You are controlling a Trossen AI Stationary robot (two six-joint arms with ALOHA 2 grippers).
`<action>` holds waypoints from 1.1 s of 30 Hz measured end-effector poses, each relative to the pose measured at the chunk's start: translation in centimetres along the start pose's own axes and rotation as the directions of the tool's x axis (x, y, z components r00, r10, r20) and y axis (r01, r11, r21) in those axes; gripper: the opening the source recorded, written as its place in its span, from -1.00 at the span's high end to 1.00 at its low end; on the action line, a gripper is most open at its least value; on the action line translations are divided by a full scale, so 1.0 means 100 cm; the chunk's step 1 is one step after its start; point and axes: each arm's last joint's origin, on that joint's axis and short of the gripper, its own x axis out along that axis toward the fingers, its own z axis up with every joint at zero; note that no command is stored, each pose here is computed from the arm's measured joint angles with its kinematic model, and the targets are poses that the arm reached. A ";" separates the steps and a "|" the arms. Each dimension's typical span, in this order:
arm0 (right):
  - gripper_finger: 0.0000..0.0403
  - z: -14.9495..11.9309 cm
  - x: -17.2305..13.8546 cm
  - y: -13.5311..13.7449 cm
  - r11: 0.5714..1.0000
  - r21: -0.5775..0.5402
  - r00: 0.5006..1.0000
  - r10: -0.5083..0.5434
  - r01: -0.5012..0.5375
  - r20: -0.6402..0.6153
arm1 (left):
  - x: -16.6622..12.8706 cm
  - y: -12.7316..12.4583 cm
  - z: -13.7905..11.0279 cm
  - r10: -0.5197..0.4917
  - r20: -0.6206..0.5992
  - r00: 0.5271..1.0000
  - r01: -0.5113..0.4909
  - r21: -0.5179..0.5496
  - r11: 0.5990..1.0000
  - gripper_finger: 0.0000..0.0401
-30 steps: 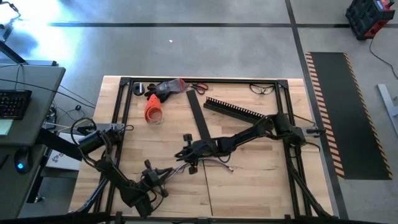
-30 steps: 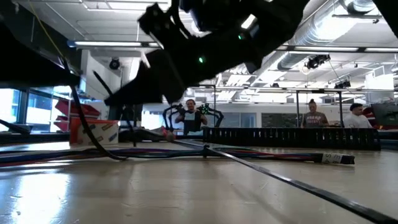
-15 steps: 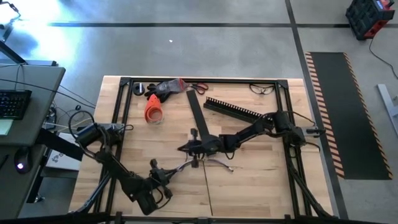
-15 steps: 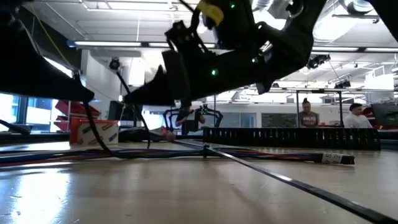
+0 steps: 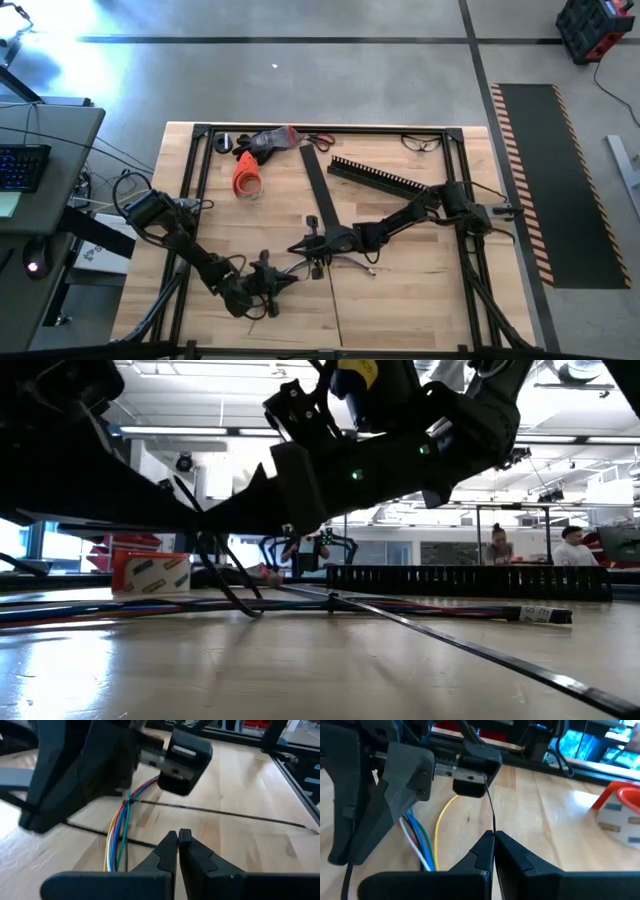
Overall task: Ziptie cables
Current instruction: Wrap the black zip tie on the cables
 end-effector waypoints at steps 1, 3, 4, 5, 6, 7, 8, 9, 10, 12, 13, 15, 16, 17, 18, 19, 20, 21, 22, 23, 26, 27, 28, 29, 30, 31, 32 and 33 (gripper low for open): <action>1.00 0.000 0.000 0.000 1.000 -0.010 1.000 0.000 0.000 0.003 | -0.001 0.001 -0.001 0.003 0.000 1.000 -0.003 -0.003 1.000 1.00; 1.00 0.001 0.000 0.002 0.999 -0.037 1.000 0.001 -0.001 0.010 | -0.001 0.001 -0.001 0.003 0.001 1.000 -0.003 -0.010 1.000 1.00; 1.00 0.002 0.000 0.002 0.999 -0.051 1.000 -0.001 0.002 0.019 | -0.001 0.001 0.000 0.003 0.003 1.000 -0.003 -0.008 1.000 1.00; 1.00 0.004 0.000 0.003 0.998 -0.061 0.999 -0.002 0.004 0.032 | -0.003 0.000 0.001 -0.002 0.004 1.000 0.002 0.001 1.000 1.00; 1.00 0.005 0.000 0.003 0.998 -0.063 0.999 -0.007 0.010 0.048 | -0.005 -0.001 0.004 -0.007 0.009 1.000 0.007 0.004 1.000 1.00; 1.00 0.006 -0.001 0.003 0.998 -0.060 0.998 -0.014 0.017 0.059 | -0.009 -0.003 0.008 -0.014 0.015 1.000 0.014 0.008 1.000 1.00; 1.00 0.007 0.000 0.003 0.998 -0.053 0.998 -0.018 0.022 0.061 | -0.014 -0.004 0.012 -0.023 0.019 1.000 0.022 0.014 1.000 1.00; 1.00 0.006 0.000 0.003 0.999 -0.048 0.998 -0.018 0.021 0.060 | -0.019 -0.005 0.016 -0.032 0.017 0.999 0.032 0.020 0.999 1.00; 1.00 0.004 0.001 0.003 0.999 -0.046 0.998 -0.018 0.021 0.062 | -0.024 -0.006 0.020 -0.042 0.005 0.999 0.041 0.025 0.999 1.00; 1.00 0.000 0.004 0.004 0.998 -0.055 0.997 -0.020 0.024 0.078 | -0.032 -0.002 0.028 -0.065 -0.054 0.996 0.065 -0.003 0.998 1.00; 1.00 -0.001 0.008 0.004 0.998 -0.052 0.995 -0.022 0.027 0.096 | -0.035 0.002 0.031 -0.065 -0.089 0.994 0.063 -0.022 0.998 1.00; 1.00 -0.003 0.017 0.006 0.999 -0.042 0.992 -0.005 0.010 0.128 | -0.040 0.009 0.035 -0.051 -0.148 0.988 0.045 -0.045 0.998 1.00; 1.00 -0.002 0.023 0.007 0.999 -0.042 0.988 0.000 0.007 0.152 | -0.043 0.012 0.037 -0.044 -0.168 0.985 0.037 -0.044 0.998 1.00; 1.00 -0.005 0.027 0.008 0.999 -0.043 0.987 0.001 0.006 0.159 | -0.046 0.014 0.039 -0.043 -0.181 0.983 0.035 -0.047 0.998 1.00; 1.00 -0.005 0.032 0.007 0.999 -0.040 0.985 -0.007 0.015 0.174 | -0.049 0.015 0.042 -0.051 -0.193 0.980 0.042 -0.053 0.998 1.00; 1.00 -0.005 0.036 0.007 0.999 -0.036 0.982 -0.018 0.025 0.188 | -0.052 0.015 0.045 -0.065 -0.202 0.977 0.052 -0.070 0.996 1.00; 1.00 -0.004 0.039 0.006 0.999 -0.031 0.978 -0.023 0.030 0.208 | -0.054 0.015 0.047 -0.082 -0.217 0.973 0.065 -0.084 0.994 1.00; 1.00 -0.002 0.042 0.004 0.999 -0.019 0.972 -0.032 0.037 0.232 | -0.056 0.016 0.048 -0.095 -0.235 0.967 0.074 -0.096 0.993 1.00; 1.00 0.001 0.044 0.001 0.999 -0.006 0.966 -0.042 0.045 0.256 | -0.058 0.016 0.049 -0.105 -0.258 0.960 0.080 -0.106 0.991 1.00; 1.00 0.004 0.046 -0.001 0.999 0.007 0.958 -0.053 0.053 0.283 | -0.060 0.016 0.050 -0.105 -0.286 0.952 0.078 -0.106 0.991 1.00; 1.00 0.010 0.051 -0.008 0.998 0.021 0.943 -0.069 0.065 0.327 | -0.066 0.013 0.056 -0.071 -0.368 0.927 0.038 -0.096 0.995 1.00; 1.00 0.010 0.054 -0.009 0.998 0.025 0.941 -0.066 0.061 0.332 | -0.067 0.013 0.057 -0.048 -0.394 0.918 0.016 -0.084 0.996 1.00; 1.00 0.010 0.055 -0.010 0.998 0.034 0.940 -0.060 0.052 0.335 | -0.069 0.013 0.059 -0.029 -0.411 0.911 -0.001 -0.074 0.997 1.00; 1.00 0.009 0.057 -0.011 0.998 0.047 0.940 -0.055 0.042 0.337 | -0.070 0.013 0.060 -0.015 -0.418 0.908 -0.013 -0.064 0.998 1.00; 1.00 0.008 0.058 -0.012 0.998 0.059 0.940 -0.048 0.030 0.338 | -0.070 0.013 0.061 -0.007 -0.414 0.910 -0.019 -0.059 0.998 1.00; 1.00 0.006 0.059 -0.012 0.998 0.063 0.942 -0.043 0.023 0.334 | -0.070 0.012 0.062 -0.004 -0.403 0.915 -0.021 -0.055 0.998 1.00; 1.00 0.003 0.059 -0.012 0.997 0.071 0.944 -0.044 0.021 0.328 | -0.069 0.012 0.062 0.004 -0.386 0.923 -0.024 -0.047 0.999 1.00; 1.00 0.000 0.059 -0.012 0.997 0.077 0.947 -0.044 0.020 0.319 | -0.068 0.012 0.062 0.019 -0.358 0.934 -0.034 -0.035 0.999 1.00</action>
